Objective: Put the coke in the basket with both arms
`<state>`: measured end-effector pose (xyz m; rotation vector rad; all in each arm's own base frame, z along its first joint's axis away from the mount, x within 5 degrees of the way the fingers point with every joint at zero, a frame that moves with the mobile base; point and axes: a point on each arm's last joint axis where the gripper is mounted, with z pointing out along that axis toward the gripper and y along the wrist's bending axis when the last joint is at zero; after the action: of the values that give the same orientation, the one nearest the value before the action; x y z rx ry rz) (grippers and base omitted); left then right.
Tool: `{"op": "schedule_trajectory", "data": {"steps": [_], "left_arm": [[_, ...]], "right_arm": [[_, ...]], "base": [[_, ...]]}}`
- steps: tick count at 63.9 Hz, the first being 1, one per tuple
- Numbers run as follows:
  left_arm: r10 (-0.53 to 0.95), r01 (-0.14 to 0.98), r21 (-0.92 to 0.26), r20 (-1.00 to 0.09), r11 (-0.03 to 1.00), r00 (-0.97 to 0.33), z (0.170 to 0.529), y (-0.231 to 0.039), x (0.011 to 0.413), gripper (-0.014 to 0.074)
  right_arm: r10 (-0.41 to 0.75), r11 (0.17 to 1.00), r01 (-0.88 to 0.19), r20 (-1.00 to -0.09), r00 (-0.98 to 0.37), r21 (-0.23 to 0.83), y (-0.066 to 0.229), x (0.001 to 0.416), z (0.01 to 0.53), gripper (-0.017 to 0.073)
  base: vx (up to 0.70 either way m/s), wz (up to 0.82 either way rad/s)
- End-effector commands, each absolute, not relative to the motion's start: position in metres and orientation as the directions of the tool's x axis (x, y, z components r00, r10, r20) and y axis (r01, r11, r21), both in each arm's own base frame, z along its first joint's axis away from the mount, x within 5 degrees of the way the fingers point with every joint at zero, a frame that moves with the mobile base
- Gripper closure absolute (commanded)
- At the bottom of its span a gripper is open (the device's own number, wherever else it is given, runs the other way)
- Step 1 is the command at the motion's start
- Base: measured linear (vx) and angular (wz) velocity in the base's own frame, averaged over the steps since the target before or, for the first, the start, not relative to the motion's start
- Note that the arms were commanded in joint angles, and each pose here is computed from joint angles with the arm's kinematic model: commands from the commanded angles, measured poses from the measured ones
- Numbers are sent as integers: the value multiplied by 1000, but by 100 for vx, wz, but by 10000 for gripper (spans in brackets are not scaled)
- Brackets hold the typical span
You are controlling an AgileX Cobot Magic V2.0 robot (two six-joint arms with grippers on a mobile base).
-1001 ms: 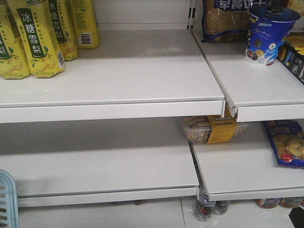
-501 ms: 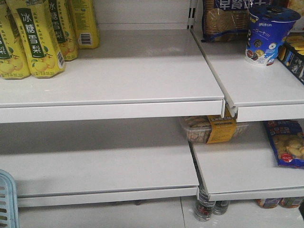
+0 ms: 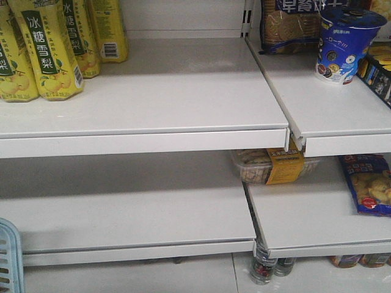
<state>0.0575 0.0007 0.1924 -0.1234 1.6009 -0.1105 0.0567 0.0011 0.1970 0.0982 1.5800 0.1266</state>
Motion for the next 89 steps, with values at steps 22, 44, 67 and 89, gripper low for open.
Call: {"op": "schedule_trajectory", "data": {"steps": [22,44,67,89], "left_arm": [[-97,30,-94,-986,995,132,205,-1,56,600],[-97,30,-94,-986,995,132,205,-1,56,600],[-97,30,-94,-986,995,132,205,-1,56,600],[-97,30,-94,-986,995,132,205,-1,56,600]], "right_arm": [[99,995,-27,-983,154,96,1,55,208,564],[111,994,-27,-983,147,108,1,55,207,564],[110,994,-27,-983,148,107,1,55,207,564],[110,994,-27,-983,148,107,1,55,207,564]], "base": [[0,0],[0,0],[0,0],[0,0]]}}
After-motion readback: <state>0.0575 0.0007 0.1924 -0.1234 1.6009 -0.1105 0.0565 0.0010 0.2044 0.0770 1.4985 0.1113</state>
